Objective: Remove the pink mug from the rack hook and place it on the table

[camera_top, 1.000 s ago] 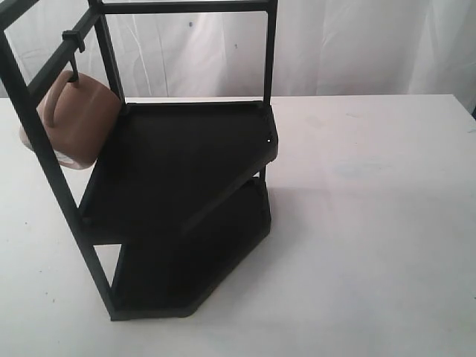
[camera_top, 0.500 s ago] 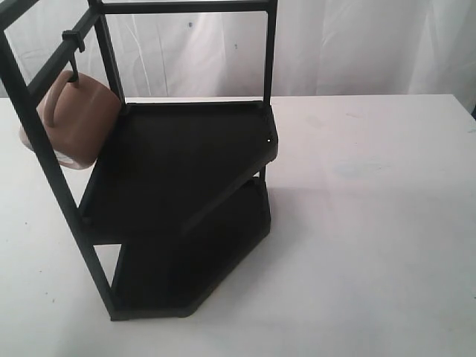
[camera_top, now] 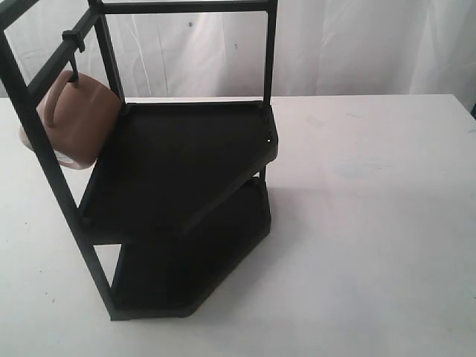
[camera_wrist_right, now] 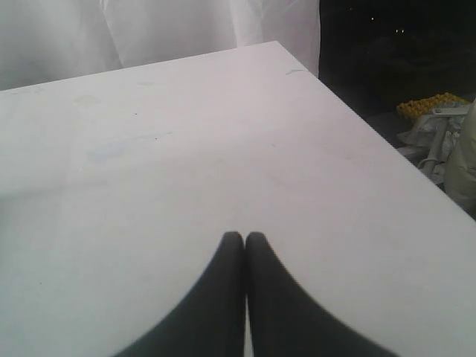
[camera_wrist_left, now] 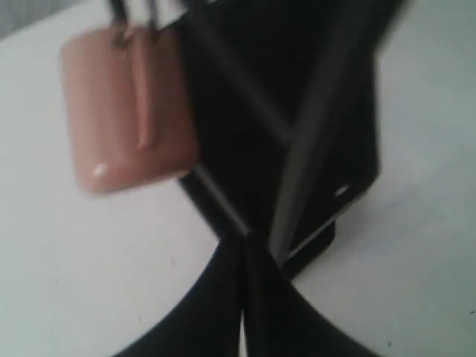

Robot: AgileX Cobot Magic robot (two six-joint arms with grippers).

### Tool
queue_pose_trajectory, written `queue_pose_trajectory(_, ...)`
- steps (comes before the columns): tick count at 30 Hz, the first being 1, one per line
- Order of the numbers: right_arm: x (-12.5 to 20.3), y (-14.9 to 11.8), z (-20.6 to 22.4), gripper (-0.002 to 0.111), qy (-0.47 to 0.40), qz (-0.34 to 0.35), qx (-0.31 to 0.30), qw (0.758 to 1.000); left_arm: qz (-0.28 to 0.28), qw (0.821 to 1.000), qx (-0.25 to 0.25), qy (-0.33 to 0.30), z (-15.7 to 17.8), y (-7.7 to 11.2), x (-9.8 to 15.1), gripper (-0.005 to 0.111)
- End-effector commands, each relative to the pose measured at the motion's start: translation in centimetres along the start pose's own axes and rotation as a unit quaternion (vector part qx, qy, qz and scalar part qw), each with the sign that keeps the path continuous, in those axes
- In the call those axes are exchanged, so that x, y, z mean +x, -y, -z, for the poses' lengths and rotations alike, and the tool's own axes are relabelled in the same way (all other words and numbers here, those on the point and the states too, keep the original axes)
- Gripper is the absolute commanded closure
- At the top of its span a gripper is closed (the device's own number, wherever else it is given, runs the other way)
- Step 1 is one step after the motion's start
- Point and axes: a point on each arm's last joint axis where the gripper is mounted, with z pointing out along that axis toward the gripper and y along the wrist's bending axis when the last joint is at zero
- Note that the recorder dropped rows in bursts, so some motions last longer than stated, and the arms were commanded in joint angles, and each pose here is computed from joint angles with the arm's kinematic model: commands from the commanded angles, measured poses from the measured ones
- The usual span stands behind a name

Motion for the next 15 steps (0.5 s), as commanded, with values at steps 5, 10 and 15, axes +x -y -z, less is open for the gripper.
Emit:
queue_pose_trajectory(5,0.0,0.0,0.0,0.108,0.003,-0.001,-0.003,1.0,-0.082,0.995,0.034,0.053,-1.3,-0.2,-2.8,0.107)
queue_pose_trajectory(10,0.0,0.0,0.0,0.108,0.003,-0.001,-0.003,1.0,-0.1,0.994,0.033,0.024,-4.6,-1.5,-2.2,0.093)
queue_pose_trajectory(15,0.0,0.0,0.0,0.108,0.003,-0.001,-0.003,1.0,-0.102,0.994,0.011,0.028,-5.9,-2.1,-1.9,0.063)
